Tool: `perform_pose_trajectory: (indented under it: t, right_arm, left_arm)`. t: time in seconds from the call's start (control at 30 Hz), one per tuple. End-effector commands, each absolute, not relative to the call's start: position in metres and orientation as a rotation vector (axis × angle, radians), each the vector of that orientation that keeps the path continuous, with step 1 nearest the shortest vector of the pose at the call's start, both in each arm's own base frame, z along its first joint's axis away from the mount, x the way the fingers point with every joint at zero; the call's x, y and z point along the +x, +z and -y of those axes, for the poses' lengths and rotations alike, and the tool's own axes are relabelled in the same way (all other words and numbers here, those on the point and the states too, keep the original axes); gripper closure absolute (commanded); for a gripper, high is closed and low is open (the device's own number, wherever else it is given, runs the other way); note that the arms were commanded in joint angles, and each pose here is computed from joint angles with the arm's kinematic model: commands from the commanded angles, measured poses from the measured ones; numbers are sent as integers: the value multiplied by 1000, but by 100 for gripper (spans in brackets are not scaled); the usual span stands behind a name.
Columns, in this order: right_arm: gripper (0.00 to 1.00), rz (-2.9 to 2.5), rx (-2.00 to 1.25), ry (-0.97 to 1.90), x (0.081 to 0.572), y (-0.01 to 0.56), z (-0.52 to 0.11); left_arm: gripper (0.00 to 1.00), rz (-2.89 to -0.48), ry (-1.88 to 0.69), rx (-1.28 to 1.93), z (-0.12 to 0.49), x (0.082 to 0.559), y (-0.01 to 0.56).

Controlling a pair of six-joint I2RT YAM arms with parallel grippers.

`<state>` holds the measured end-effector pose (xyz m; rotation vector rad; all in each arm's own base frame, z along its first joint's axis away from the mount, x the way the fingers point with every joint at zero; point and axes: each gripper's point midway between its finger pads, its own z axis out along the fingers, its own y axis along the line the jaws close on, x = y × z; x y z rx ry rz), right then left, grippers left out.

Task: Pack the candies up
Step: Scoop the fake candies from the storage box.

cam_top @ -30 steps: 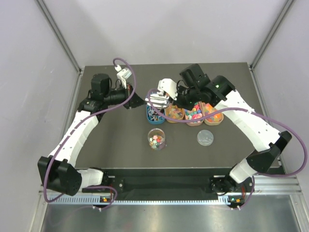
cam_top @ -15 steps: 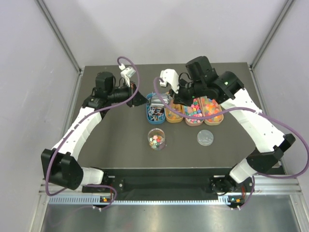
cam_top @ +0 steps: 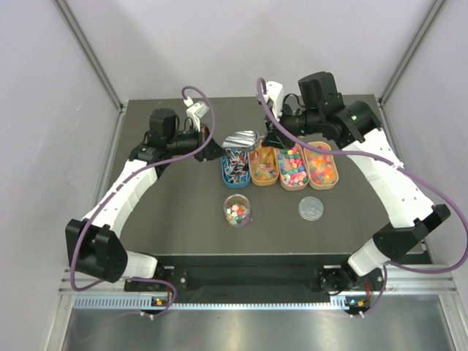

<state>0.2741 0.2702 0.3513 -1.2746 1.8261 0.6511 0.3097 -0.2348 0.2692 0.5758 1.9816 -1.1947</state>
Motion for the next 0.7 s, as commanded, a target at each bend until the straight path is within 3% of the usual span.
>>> perform_pose_trajectory:
  t: [0.0,0.23,0.67]
  right_arm:
    - [100,-1737,-1214,732,278,381,-284]
    - [100,-1844,-1207,618,291,346,-265]
    - [100,-1856,-1229,643,295,337,-274]
  left_arm:
    - [100,-1903,-1168,605,237,315,289]
    - [100,-1879,-947,668,216,321,302]
    - [100,-1858,-1055,647,228,321,310]
